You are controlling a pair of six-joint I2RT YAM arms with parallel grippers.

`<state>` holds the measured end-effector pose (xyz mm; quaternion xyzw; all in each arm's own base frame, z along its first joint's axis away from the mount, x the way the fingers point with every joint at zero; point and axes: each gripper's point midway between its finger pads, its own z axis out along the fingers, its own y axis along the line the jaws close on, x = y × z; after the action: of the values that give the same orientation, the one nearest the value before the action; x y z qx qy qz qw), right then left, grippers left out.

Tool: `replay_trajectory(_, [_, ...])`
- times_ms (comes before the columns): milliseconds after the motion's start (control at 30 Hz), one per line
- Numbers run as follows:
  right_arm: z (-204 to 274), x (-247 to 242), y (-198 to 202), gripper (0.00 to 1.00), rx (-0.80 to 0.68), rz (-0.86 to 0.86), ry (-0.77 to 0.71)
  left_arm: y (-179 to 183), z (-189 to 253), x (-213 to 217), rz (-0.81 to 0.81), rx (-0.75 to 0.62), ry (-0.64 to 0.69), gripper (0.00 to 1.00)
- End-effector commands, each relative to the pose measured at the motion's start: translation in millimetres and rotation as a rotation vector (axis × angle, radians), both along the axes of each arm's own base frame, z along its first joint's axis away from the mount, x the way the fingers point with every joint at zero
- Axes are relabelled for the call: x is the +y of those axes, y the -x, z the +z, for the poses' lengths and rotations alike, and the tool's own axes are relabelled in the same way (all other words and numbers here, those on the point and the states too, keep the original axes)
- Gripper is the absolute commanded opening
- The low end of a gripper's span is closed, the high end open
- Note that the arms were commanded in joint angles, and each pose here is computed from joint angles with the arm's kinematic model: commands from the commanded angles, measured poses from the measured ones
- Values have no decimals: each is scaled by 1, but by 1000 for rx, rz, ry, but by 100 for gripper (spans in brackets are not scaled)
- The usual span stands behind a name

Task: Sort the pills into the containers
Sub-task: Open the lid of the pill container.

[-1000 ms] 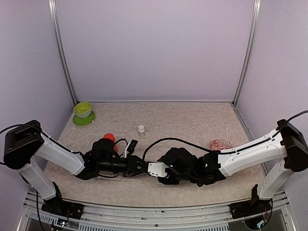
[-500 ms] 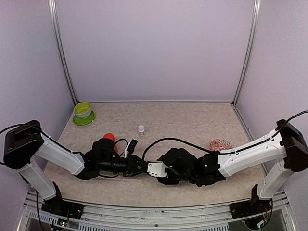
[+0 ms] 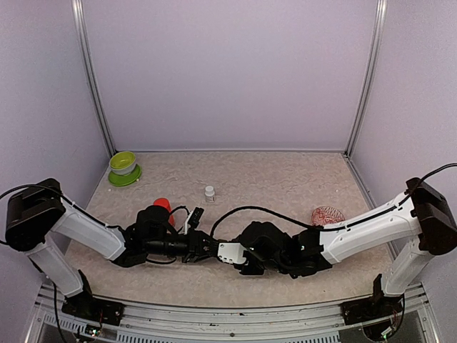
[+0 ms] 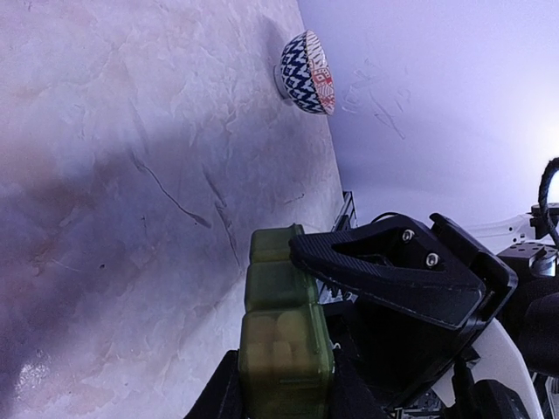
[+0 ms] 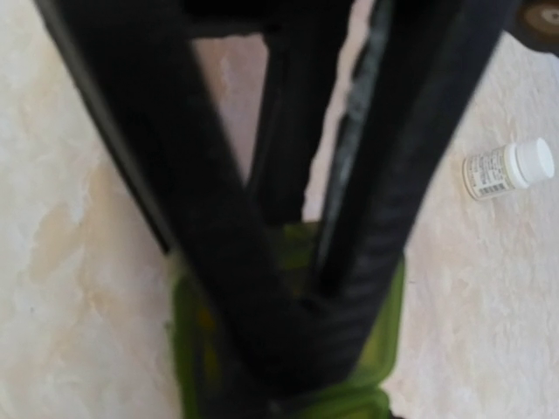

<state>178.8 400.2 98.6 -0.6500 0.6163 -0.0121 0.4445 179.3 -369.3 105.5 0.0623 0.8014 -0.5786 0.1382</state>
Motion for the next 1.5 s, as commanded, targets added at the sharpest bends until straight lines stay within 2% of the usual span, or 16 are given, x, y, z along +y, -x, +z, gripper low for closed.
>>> replay_trajectory(0, [0, 5, 0, 37, -13, -5, -6, 3, 9, -2, -11, -23, 38, 27])
replay_trajectory(200, [9, 6, -1, 28, -24, -9, -28, 3, 6, -2, -11, -15, 38, 27])
replay_trajectory(367, [16, 10, 11, 17, 32, 42, -63, 4, 5, -2, -12, -14, 37, 27])
replay_trajectory(467, [16, 14, 18, 17, 106, 69, -75, 4, 5, -1, -12, -16, 35, 27])
replay_trajectory(700, [10, 9, 20, 27, 180, 59, -58, 5, 5, -1, -14, -17, 34, 27])
replay_trajectory(800, [10, 7, 21, 40, 198, 61, -61, 5, 4, 0, -12, -16, 31, 27])
replay_trajectory(900, [10, 4, 21, 61, 206, 59, -61, 5, 6, 0, -11, -20, 36, 27])
replay_trajectory(1067, [5, -7, 18, 80, 192, 42, -51, 5, 9, 1, -10, -25, 41, 27])
replay_trajectory(1267, [2, -21, 3, 82, 136, -24, -46, 5, 15, 0, -15, -33, 50, 27])
replay_trajectory(1467, [-2, -31, -9, 81, 93, -66, -46, 6, 19, 1, -19, -40, 54, 27])
